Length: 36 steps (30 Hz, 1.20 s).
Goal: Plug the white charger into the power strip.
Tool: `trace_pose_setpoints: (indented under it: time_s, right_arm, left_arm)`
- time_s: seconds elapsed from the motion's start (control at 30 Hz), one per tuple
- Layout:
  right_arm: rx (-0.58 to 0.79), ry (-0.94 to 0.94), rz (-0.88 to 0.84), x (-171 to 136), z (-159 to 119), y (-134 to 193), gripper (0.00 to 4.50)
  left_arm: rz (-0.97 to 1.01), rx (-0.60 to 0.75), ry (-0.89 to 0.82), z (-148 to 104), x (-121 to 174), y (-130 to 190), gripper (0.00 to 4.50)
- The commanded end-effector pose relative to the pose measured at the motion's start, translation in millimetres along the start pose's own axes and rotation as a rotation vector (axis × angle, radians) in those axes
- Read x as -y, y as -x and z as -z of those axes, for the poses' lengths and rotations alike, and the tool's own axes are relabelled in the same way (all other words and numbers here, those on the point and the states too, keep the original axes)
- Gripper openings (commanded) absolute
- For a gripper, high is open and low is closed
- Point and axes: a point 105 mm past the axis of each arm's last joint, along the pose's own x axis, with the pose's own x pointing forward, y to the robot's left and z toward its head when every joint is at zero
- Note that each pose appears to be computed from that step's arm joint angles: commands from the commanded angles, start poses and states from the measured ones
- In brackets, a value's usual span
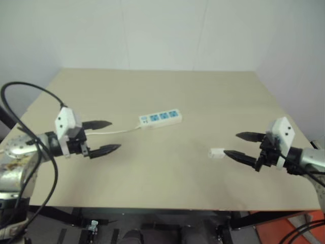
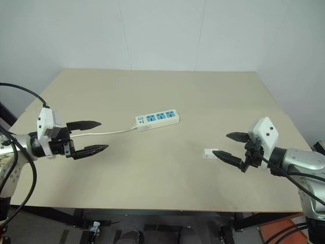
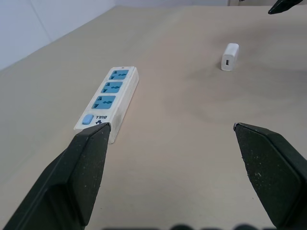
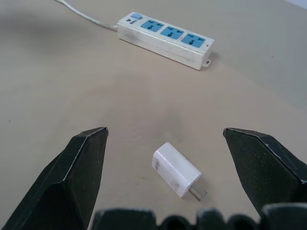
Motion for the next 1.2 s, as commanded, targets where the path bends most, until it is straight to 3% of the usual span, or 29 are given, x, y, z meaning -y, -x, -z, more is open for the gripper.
trace_pose_setpoints:
  time_s: [0.03,0.27,0.43,0.6,0.93,1.03,1.2]
  right_arm:
    - [0.037,0.054,0.008,0,-16,5,4.5]
    - [0.043,0.06,0.004,1,-18,4,4.5]
    - [0.06,0.074,-0.003,-1,-23,1,4.5]
    - [0.08,0.081,0.002,-4,-27,3,4.5]
    - [0.114,0.093,0.012,-12,-34,5,4.5]
    - [0.134,0.099,0.008,-16,-38,6,4.5]
    - [0.144,0.108,0.005,-22,-44,10,4.5]
  left_arm:
    - [0.001,0.015,-0.021,-6,-1,0,4.45]
    - [-0.059,-0.02,-0.018,3,-13,-4,4.45]
    - [-0.233,-0.225,0.008,44,-62,-22,4.45]
    - [-0.252,-0.29,0.035,62,-92,-49,4.45]
    - [-0.272,-0.445,0.119,108,-91,-102,4.45]
    - [-0.296,-0.474,0.146,117,-86,-110,3.82]
    - [-0.33,-0.505,0.195,131,-80,-111,2.35]
